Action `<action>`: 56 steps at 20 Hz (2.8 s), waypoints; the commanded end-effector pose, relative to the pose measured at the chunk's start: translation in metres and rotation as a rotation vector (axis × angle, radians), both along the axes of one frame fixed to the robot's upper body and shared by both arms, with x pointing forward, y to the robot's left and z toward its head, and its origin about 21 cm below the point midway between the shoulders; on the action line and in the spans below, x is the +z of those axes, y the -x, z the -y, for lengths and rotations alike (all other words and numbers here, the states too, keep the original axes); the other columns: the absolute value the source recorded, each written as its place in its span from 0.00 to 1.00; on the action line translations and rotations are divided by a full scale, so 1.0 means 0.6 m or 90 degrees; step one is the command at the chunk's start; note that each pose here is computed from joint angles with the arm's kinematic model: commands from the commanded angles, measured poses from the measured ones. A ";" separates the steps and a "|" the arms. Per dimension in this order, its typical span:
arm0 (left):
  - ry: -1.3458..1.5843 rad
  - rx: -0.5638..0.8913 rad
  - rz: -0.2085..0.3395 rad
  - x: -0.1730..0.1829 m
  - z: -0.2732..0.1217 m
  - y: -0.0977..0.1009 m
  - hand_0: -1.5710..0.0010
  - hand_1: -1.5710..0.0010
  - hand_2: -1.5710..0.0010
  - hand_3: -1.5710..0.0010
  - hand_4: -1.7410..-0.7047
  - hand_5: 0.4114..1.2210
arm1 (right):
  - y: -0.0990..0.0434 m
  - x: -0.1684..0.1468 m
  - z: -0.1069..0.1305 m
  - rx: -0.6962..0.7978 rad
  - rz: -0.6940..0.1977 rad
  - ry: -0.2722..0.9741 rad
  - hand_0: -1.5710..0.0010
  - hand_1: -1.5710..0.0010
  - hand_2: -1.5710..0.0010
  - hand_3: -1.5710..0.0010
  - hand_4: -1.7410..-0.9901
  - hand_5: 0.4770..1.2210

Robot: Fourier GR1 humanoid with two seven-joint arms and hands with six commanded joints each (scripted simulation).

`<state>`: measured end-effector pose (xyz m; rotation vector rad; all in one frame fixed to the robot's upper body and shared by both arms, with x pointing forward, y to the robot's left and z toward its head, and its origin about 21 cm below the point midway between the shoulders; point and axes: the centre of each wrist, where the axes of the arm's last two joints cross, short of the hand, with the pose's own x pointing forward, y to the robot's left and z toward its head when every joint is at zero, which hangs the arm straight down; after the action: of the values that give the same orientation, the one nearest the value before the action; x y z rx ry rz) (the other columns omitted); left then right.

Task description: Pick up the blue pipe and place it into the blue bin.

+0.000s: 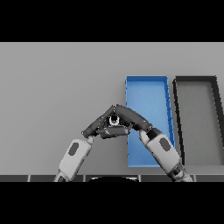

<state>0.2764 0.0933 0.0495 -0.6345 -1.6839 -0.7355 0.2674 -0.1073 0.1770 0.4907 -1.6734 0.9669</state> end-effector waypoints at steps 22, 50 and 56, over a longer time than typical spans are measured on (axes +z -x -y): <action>-0.109 0.013 -0.003 -0.007 -0.018 0.003 0.95 0.95 0.95 0.96 0.75 0.19 | 0.018 0.000 -0.014 -0.040 0.030 -0.044 0.00 0.00 0.00 0.00 0.00 1.00; -0.162 0.030 -0.002 -0.002 -0.030 0.001 1.00 1.00 1.00 1.00 0.84 0.01 | -0.099 0.159 0.255 -0.416 -0.027 -0.200 0.00 0.00 0.00 0.00 0.00 1.00; -0.148 0.028 -0.012 -0.001 -0.024 0.009 1.00 1.00 1.00 1.00 0.83 0.01 | -0.052 0.042 0.289 -0.506 -0.141 -0.156 0.00 0.00 0.00 0.00 0.00 1.00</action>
<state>0.2711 0.1079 0.0488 -0.4404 -1.5644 -0.8746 0.2986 -0.2809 0.2019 0.0544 -1.5791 0.1239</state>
